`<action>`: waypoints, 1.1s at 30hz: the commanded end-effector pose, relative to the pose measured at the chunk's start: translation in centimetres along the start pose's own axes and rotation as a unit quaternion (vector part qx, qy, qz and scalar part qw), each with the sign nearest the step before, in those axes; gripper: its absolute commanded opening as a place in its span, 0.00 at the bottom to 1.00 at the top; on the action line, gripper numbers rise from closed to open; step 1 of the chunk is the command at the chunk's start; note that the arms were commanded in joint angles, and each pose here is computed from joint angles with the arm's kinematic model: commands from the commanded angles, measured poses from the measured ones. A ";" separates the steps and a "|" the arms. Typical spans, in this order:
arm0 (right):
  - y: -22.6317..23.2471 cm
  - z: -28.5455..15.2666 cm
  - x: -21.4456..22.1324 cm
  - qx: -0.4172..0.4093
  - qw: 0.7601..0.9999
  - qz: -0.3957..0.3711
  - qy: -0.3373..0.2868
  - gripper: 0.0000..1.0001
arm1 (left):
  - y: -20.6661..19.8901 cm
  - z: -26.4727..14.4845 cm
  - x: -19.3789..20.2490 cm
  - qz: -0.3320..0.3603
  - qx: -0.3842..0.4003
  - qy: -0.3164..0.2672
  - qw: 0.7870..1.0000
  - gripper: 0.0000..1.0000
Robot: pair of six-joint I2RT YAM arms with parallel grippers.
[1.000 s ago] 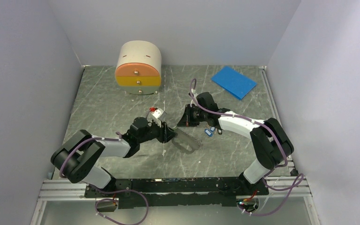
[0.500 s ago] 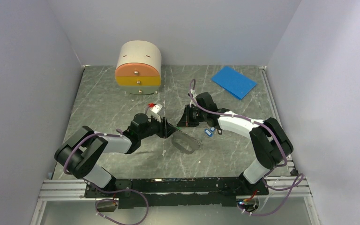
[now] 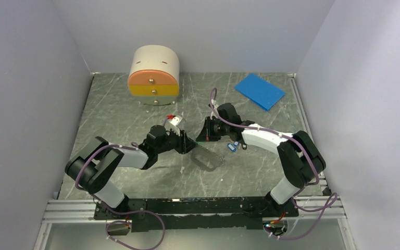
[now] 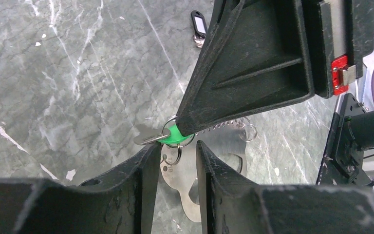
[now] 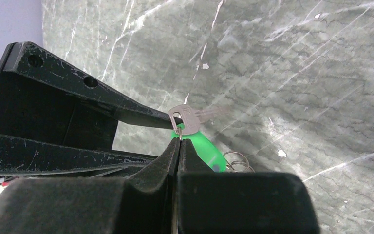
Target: Remove the keys from the keyring
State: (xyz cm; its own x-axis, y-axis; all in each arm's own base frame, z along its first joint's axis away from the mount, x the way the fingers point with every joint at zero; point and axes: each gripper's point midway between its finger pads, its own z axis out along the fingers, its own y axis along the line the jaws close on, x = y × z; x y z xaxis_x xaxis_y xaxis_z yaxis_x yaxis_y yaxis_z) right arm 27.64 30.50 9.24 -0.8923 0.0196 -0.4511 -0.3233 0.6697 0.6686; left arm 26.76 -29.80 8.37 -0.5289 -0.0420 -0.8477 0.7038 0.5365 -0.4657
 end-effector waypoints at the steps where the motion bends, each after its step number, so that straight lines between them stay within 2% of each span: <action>1: 1.8 -0.1 -1.7 -0.022 1.000 -0.013 -0.017 0.00 | -1.3 0.6 -2.4 0.018 0.034 -0.030 0.999 0.35; 8: 1.7 -0.2 -1.8 -0.018 0.999 -0.016 -0.021 0.00 | -1.6 0.1 -2.6 0.025 0.036 -0.032 0.999 0.10; 11: 1.7 -0.3 -2.0 -0.016 0.999 -0.017 -0.027 0.00 | -1.9 -0.2 -2.6 0.033 0.043 -0.030 0.998 0.03; 24: 0.4 -0.7 -1.0 0.009 1.000 -0.015 -0.011 0.00 | -4.7 -2.3 -4.3 0.099 0.095 -0.074 0.988 0.02; 28: 0.2 -0.8 -1.0 0.009 1.000 -0.015 -0.012 0.00 | -4.6 -2.5 -4.2 0.103 0.090 -0.075 0.988 0.03; 33: -0.3 -1.5 -1.6 0.011 0.999 -0.005 -0.034 0.00 | -3.1 -2.7 -4.1 0.091 0.047 -0.077 0.992 0.03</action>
State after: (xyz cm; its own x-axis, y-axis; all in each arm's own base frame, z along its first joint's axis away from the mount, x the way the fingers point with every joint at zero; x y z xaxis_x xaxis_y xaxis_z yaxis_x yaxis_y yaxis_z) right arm 27.27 30.00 9.01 -0.9023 0.0137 -0.4309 -0.3065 0.6824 0.6636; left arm 24.86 -29.16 11.35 -0.4096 -0.0310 -0.9117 0.8036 0.4607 -0.3767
